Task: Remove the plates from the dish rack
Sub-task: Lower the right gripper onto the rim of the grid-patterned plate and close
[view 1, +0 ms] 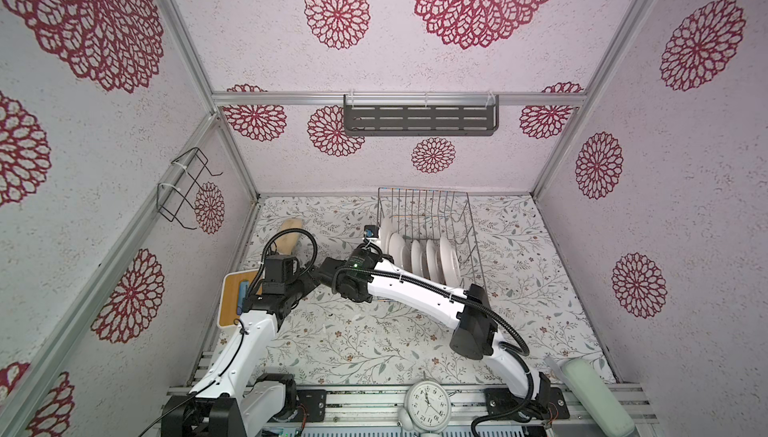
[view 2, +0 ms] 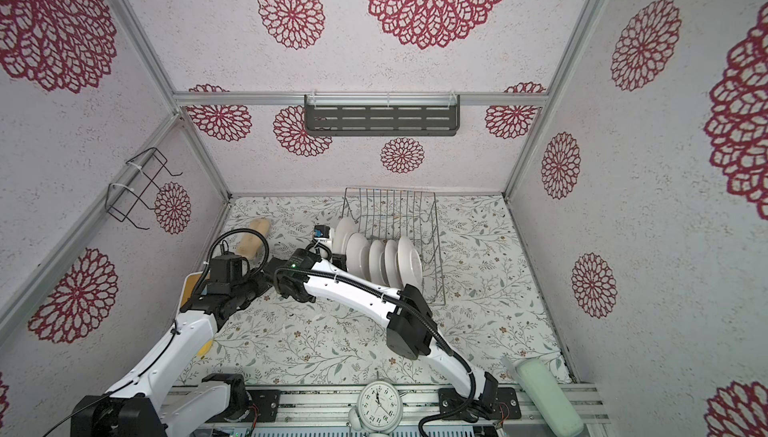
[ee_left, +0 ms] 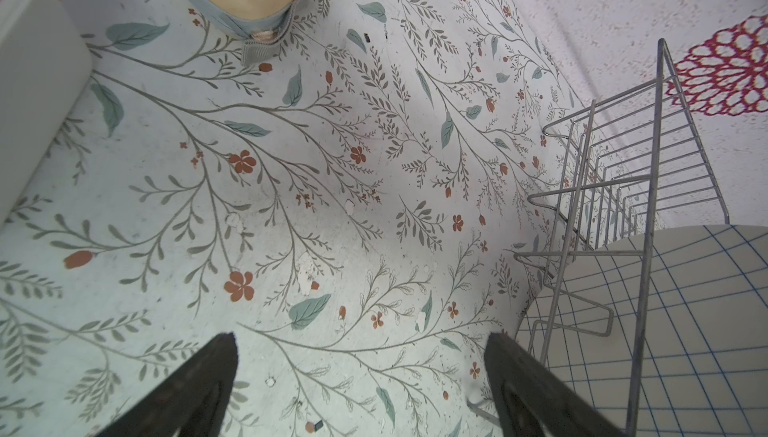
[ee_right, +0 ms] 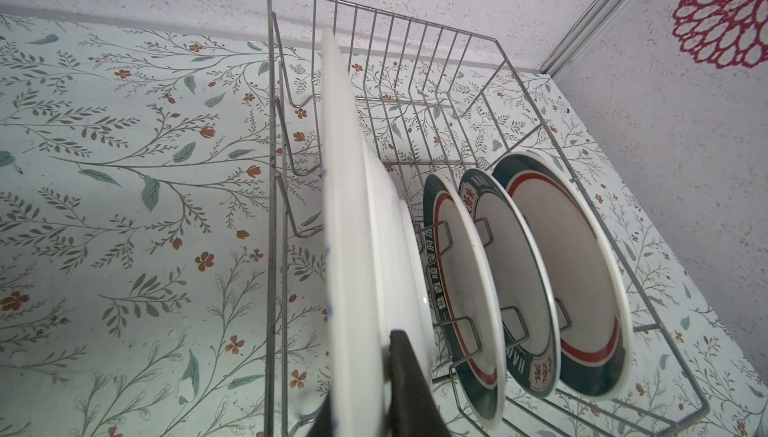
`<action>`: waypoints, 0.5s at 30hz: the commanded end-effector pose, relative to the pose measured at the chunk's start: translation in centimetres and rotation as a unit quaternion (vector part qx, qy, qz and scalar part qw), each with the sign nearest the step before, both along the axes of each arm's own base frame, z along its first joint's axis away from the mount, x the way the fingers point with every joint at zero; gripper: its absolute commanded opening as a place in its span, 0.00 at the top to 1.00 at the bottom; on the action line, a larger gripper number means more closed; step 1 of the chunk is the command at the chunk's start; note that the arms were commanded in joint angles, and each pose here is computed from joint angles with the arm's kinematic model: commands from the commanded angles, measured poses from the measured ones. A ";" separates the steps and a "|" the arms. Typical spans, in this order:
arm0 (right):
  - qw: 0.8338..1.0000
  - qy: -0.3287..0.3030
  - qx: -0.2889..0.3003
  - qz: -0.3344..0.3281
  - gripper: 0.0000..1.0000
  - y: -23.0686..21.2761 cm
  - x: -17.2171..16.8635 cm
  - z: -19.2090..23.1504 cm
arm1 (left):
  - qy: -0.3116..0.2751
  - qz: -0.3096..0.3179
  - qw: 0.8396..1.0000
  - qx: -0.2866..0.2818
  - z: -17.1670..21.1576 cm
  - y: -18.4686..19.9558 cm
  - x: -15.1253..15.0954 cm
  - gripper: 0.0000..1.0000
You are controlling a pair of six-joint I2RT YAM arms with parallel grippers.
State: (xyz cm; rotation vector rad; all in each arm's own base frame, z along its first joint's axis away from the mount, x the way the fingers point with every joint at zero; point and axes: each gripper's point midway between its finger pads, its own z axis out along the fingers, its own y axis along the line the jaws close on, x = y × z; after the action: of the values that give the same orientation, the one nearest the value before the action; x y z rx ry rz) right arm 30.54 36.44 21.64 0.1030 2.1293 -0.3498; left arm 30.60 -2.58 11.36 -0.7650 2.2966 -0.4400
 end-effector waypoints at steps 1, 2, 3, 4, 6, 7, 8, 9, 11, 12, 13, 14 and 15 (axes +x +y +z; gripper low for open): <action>0.998 -0.058 -0.001 -0.024 0.87 -1.2 0.2 2.2 | -0.014 -0.003 1.000 0.003 0.8 0.1 0.7 0.03; 0.998 -0.059 -0.001 -0.024 0.87 -1.2 0.2 2.2 | -0.015 -0.003 1.000 0.002 0.8 0.1 0.7 0.03; 0.998 -0.060 -0.001 -0.023 0.87 -1.2 0.2 2.3 | -0.014 -0.003 1.000 0.002 0.8 0.1 0.7 0.03; 0.998 -0.059 -0.003 -0.022 0.87 -1.2 0.2 2.3 | -0.013 -0.003 1.000 0.003 0.7 0.1 0.7 0.03; 0.998 -0.062 -0.005 -0.020 0.88 -1.2 0.2 2.5 | -0.014 -0.003 1.000 0.002 0.7 0.1 0.7 0.03; 0.998 -0.063 -0.006 -0.018 0.88 -1.2 0.2 2.6 | -0.015 -0.003 1.000 0.002 0.8 0.1 0.8 0.03; 0.998 -0.064 -0.007 -0.018 0.89 -1.2 0.3 2.7 | -0.014 -0.004 1.000 0.002 0.7 0.1 0.7 0.03; 0.998 -0.065 -0.008 -0.017 0.90 -1.2 0.3 2.9 | -0.013 -0.005 1.000 0.001 0.7 0.0 0.7 0.03; 0.998 -0.066 -0.009 -0.014 0.91 -1.1 0.3 3.0 | -0.015 -0.004 1.000 0.001 0.8 0.1 0.8 0.03; 0.998 -0.067 -0.010 -0.012 0.91 -1.1 0.3 3.2 | -0.015 -0.004 1.000 0.000 0.8 0.0 0.8 0.03; 0.998 -0.068 -0.009 -0.010 0.92 -1.0 0.3 3.3 | -0.013 -0.004 1.000 0.000 0.7 0.1 0.8 0.03; 0.997 -0.070 -0.010 -0.008 0.92 -1.0 0.2 3.5 | -0.014 -0.004 1.000 0.000 0.8 0.0 0.8 0.03; 0.997 -0.072 -0.012 -0.007 0.92 -1.0 0.3 3.7 | -0.014 -0.005 1.000 0.000 0.7 0.0 0.8 0.03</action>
State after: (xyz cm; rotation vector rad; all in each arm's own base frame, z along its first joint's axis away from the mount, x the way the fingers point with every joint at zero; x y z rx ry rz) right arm 30.45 36.45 21.81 0.0648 2.1213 -0.3734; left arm 30.59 -2.61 11.20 -0.7661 2.3026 -0.4407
